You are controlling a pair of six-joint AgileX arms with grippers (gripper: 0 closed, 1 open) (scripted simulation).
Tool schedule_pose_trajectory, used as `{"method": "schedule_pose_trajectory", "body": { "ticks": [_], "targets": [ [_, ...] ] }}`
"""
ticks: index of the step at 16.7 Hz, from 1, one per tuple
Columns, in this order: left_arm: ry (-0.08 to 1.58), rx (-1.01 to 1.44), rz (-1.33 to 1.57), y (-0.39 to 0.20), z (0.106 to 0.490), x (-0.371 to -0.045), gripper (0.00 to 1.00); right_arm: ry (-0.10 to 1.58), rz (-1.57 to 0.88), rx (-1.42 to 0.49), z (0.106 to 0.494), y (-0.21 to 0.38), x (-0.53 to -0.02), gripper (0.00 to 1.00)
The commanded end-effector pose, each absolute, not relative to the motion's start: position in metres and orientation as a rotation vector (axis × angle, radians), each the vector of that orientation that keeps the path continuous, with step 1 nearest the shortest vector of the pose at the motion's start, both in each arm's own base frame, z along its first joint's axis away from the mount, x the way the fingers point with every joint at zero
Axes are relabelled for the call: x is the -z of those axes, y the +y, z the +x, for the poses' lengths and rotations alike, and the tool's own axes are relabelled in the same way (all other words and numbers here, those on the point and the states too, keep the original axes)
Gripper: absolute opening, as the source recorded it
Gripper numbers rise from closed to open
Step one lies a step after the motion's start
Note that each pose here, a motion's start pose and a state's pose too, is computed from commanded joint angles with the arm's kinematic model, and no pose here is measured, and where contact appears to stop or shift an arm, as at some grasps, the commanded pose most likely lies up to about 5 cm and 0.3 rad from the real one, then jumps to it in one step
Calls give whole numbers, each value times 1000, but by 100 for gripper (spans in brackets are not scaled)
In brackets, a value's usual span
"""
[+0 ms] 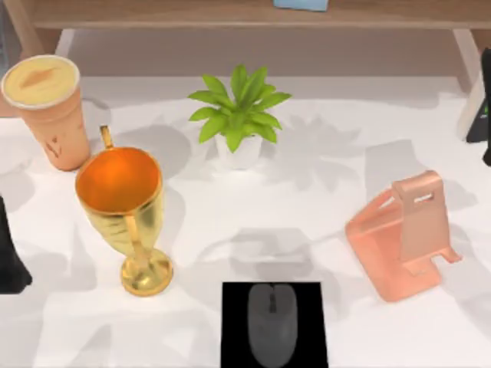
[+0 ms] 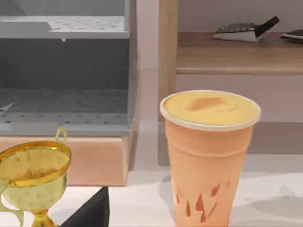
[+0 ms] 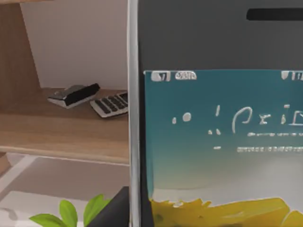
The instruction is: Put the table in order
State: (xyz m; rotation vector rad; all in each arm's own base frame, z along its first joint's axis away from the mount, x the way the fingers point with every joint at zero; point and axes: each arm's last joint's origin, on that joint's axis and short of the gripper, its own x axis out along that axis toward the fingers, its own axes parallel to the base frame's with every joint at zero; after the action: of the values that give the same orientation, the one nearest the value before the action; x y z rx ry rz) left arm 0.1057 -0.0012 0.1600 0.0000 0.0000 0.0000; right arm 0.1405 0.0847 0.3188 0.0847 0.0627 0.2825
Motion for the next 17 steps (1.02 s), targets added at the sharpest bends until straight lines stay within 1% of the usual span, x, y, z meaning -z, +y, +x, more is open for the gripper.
{"method": "schedule_pose_trajectory", "body": {
  "ticks": [3, 6, 11, 13, 17],
  "targets": [
    [0, 0, 0, -1, 106, -160, 100, 13, 114, -274, 142, 85, -331, 0],
    [0, 0, 0, -1, 106, -160, 100, -3, 125, -277, 144, 86, -333, 0],
    [0, 0, 0, -1, 106, -160, 100, 49, 96, -296, 154, 92, -313, 0],
    [0, 0, 0, -1, 106, -160, 100, 114, 63, -302, 161, 95, -290, 0],
    [0, 0, 0, -1, 106, -160, 100, 348, -47, -323, 172, 99, -220, 0]
  ]
}}
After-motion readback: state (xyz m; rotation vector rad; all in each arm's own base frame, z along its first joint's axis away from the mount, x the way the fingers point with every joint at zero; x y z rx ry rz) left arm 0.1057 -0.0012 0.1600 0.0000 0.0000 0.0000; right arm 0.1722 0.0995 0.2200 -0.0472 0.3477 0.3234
